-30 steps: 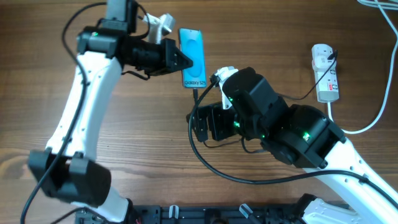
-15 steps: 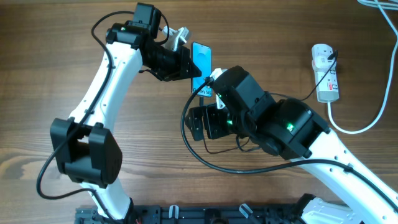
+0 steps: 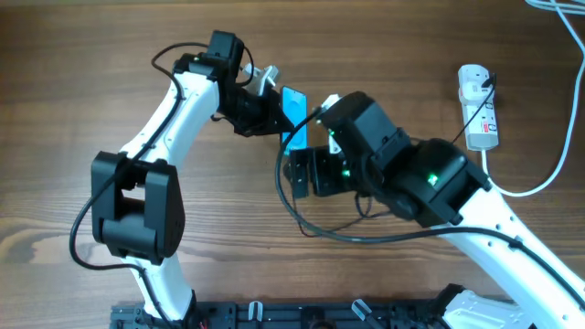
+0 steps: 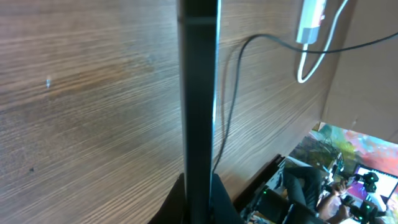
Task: Plug charger to phone and switch on socket
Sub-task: 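Lower the plugged phone flat onto the table with both grippers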
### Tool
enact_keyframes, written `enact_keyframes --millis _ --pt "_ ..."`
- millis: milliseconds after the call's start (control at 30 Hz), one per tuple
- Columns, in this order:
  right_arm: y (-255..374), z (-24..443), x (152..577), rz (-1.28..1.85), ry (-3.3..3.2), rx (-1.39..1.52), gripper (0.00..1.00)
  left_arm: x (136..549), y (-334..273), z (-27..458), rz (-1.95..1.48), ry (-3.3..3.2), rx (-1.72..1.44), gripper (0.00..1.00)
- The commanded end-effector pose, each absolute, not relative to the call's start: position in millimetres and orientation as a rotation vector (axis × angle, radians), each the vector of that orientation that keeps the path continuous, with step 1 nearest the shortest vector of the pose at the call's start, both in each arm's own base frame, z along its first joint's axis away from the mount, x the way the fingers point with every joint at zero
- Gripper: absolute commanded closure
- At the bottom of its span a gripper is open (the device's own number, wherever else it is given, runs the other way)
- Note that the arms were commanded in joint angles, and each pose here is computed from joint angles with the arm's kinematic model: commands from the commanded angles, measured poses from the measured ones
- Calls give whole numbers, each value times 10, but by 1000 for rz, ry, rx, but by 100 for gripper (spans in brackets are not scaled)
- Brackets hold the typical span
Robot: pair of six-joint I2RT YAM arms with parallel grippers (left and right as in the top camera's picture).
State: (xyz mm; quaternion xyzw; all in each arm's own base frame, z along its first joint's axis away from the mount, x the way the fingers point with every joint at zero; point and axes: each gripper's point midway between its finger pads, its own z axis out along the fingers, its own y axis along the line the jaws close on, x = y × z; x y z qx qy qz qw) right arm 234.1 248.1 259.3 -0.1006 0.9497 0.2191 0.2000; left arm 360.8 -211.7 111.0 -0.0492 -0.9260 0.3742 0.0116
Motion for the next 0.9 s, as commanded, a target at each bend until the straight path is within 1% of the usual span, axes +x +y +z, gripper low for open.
enact_keyframes --millis 0,67,233,500,700,867 --pt "2405 2636 2406 591 2649 -223 0 3562 -2134 931 1186 -2873 -165 96" --pt "2403 2633 2402 590 2651 -223 0 3583 -2138 821 1197 -2881 -116 96" --pt "2402 2633 2403 589 2651 -223 0 3563 -2138 648 1216 -2895 -125 96" --pt "2398 2627 2395 587 2655 -224 0 3431 -2287 471 1210 -2836 -172 96" --pt "2384 2614 2381 580 2664 -224 0 3434 -2295 398 1203 -2831 -170 96" --pt "2373 2605 2372 575 2670 -223 0 3449 -2204 309 1101 -2881 -157 95"
